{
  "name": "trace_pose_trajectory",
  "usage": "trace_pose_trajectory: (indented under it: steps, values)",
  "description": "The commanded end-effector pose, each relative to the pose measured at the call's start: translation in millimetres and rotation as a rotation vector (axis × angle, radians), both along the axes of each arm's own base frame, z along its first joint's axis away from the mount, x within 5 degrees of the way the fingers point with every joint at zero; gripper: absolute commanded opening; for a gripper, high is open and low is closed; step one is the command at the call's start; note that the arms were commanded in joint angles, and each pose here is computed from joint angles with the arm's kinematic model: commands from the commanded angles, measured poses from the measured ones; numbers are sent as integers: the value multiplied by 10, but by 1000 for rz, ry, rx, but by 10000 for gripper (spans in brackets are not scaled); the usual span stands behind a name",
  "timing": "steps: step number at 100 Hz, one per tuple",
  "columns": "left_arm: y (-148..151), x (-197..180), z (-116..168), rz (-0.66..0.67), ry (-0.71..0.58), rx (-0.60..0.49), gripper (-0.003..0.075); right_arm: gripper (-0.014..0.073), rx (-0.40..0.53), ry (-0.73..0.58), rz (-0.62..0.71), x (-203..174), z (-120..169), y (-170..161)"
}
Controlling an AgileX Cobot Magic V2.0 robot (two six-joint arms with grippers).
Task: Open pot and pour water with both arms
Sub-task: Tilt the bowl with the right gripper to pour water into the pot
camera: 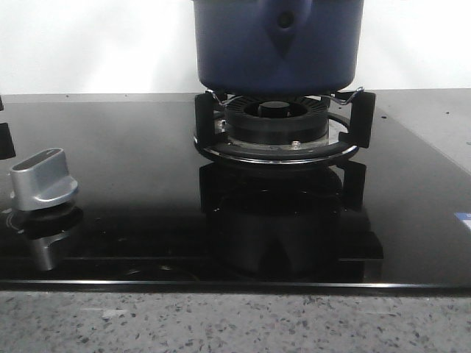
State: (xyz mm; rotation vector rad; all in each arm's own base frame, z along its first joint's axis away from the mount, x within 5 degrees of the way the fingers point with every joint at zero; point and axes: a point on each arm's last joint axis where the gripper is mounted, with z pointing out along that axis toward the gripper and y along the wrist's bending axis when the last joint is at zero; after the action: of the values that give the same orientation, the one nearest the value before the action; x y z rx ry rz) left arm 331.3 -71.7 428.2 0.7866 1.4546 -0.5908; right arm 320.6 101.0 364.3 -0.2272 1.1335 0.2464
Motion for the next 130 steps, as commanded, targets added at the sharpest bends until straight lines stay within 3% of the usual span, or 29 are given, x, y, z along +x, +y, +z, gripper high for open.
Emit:
trace_pose_trajectory:
  steps: [1,111,130]
  values:
    - [9,-181,335,-1,-78,-96,218,-53,92,-198,-10,-169,348,-80]
    - [9,-181,335,-1,-78,-96,218,-53,124,-240,-19,-112,291,-85]
    - [10,-184,367,-4,-77,-142,218,-53,91,-137,-23,-35,284,-68]
